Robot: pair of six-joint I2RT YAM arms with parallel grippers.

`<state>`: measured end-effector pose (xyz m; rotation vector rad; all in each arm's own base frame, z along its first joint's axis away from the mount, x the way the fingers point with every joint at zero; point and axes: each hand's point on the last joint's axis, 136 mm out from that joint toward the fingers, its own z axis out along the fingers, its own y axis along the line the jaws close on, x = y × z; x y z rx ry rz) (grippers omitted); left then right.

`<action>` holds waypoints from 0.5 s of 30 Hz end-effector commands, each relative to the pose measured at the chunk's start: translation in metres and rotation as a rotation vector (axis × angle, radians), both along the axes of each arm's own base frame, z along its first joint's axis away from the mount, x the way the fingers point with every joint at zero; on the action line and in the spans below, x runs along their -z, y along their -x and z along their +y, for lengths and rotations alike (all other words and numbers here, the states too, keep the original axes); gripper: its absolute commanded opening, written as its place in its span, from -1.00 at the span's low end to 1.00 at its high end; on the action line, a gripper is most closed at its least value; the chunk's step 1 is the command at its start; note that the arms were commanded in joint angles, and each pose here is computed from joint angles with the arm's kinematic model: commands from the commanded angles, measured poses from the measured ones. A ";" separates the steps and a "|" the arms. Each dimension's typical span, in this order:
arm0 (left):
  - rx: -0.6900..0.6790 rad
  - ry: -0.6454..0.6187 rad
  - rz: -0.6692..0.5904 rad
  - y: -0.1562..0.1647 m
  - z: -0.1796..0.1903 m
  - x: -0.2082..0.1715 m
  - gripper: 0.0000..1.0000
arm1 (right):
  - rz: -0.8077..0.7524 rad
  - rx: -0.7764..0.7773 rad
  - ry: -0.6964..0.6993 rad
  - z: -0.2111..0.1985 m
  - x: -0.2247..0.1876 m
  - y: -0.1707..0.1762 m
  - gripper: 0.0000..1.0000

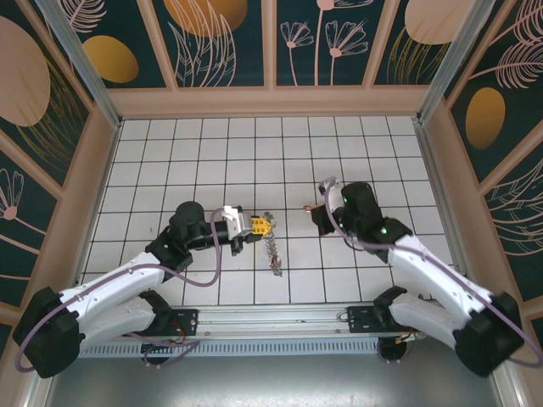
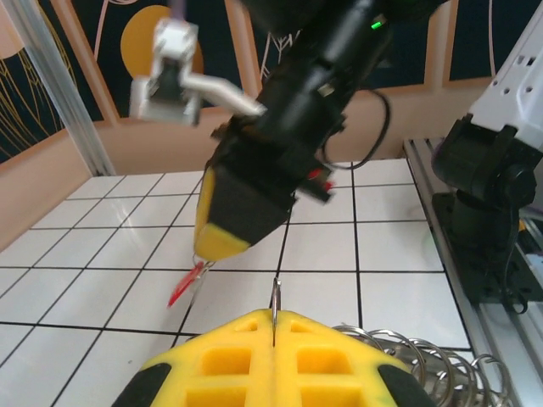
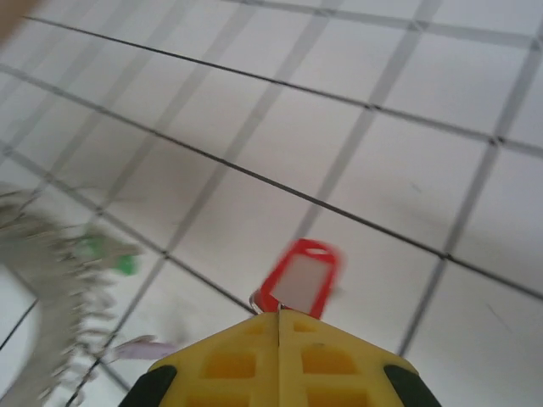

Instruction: Put the keys on the keyring

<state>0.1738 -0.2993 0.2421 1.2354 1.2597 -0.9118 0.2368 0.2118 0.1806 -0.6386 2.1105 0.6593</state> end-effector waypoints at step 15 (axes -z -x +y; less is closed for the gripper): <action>0.003 0.037 -0.170 -0.006 -0.005 -0.027 -1.00 | -0.528 -0.565 -0.148 0.075 -0.085 0.092 -1.00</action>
